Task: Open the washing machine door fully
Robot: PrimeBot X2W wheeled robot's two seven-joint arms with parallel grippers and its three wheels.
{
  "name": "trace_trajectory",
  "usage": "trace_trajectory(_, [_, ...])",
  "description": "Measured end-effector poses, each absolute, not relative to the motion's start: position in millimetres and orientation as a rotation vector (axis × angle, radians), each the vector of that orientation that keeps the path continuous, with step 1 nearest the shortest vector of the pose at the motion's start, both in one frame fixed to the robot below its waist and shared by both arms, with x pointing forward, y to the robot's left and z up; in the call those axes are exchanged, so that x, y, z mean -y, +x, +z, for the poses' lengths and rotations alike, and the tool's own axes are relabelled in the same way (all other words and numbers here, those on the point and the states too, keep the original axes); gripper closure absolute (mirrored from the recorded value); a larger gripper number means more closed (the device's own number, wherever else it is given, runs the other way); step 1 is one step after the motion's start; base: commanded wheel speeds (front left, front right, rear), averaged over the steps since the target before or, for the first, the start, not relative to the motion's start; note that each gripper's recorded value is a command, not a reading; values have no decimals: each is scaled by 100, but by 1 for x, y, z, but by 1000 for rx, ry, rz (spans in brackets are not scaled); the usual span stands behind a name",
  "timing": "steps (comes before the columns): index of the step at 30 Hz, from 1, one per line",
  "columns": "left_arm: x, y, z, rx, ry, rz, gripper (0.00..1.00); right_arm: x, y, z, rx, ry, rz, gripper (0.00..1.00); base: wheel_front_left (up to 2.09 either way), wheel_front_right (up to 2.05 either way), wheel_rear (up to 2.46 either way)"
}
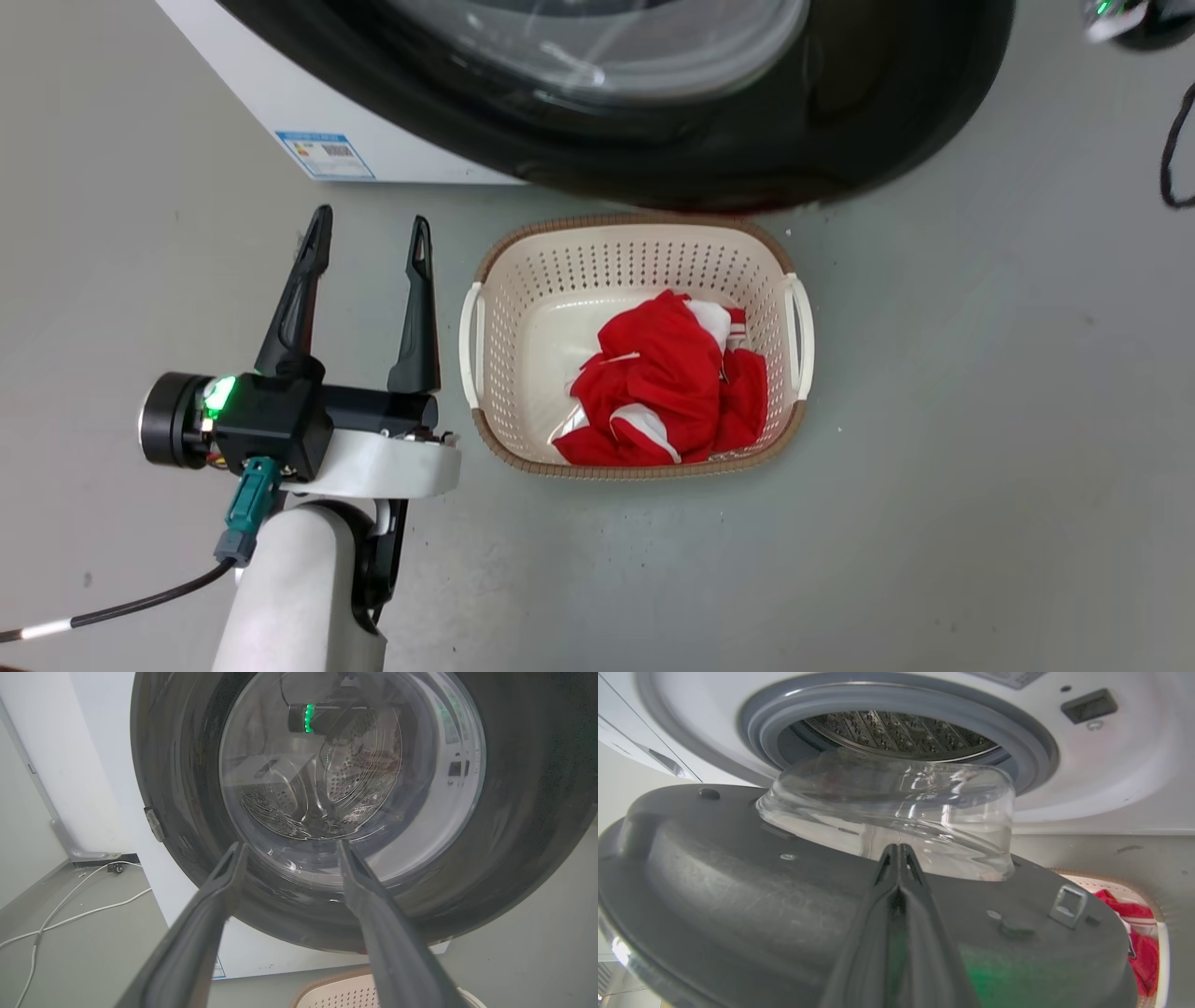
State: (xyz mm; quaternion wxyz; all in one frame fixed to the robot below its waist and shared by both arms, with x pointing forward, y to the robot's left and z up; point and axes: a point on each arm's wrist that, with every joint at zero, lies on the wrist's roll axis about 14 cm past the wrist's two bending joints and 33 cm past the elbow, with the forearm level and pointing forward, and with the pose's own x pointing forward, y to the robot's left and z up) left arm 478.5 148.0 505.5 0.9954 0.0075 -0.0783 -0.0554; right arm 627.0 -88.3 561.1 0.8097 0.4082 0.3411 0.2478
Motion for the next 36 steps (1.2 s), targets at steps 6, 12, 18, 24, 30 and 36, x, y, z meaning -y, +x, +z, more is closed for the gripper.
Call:
trace_trajectory(6, [-149,465,514,162,14,-108,0,70,589,565,-808,855,628,100,0,0,0])
trace_trajectory(12, [-147,452,521,170,3,-114,0,50,553,568,-872,811,717,100,0,0,0])
trace_trajectory(18, [-144,444,524,170,-3,-122,0,27,522,565,-936,759,806,100,0,0,0])
trace_trajectory(24, [-143,435,527,172,-17,-127,0,-6,485,565,-991,704,926,100,0,0,0])
trace_trajectory(30, [-144,429,531,176,-22,-124,0,-26,459,563,-1018,667,1009,100,0,0,0])
trace_trajectory(36, [-144,427,532,179,-22,-124,0,-39,441,561,-1015,649,1059,100,0,0,0])
